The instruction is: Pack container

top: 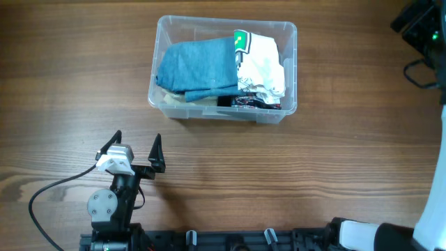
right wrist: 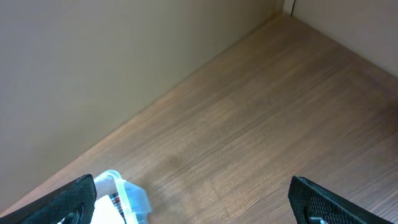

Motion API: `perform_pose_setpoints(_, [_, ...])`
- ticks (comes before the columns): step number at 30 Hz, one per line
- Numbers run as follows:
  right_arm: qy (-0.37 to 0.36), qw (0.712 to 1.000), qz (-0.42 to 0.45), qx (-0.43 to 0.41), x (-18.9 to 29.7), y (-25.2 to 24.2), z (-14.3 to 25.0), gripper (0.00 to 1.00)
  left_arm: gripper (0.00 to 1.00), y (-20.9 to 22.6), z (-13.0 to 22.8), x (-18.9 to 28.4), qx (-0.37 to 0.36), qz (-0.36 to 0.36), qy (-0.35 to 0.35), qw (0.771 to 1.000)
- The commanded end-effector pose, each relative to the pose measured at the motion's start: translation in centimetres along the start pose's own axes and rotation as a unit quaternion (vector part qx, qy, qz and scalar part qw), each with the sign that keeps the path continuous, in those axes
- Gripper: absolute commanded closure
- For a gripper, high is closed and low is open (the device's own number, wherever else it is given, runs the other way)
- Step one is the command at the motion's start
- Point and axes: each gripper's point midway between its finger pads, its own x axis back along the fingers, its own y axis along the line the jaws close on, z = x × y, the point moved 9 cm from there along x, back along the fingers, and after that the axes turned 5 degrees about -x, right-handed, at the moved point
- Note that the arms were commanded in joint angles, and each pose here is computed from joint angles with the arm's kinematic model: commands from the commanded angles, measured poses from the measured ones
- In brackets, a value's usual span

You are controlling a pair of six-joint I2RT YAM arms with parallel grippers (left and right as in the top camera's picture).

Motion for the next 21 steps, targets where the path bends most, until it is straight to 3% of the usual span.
perform_pose_setpoints(1, [-0.019,1.0,-0.012,-0.008,2.7,-0.3,0.0,0.0,0.0,0.2,0.2,0.0,-0.006,-0.01,-0.001,1.0])
perform_pose_setpoints(7, [-0.068,0.996,-0.061,-0.012,4.5,-1.5,2.7,0.0,0.0,0.2,0.2,0.0,-0.006,-0.01,-0.001,1.0])
perform_pose_setpoints(21, [-0.205,0.956,-0.211,0.004,3.6,-8.1,18.8,0.0,0.0,0.2,0.2,0.0,-0.006,-0.01,-0.001,1.0])
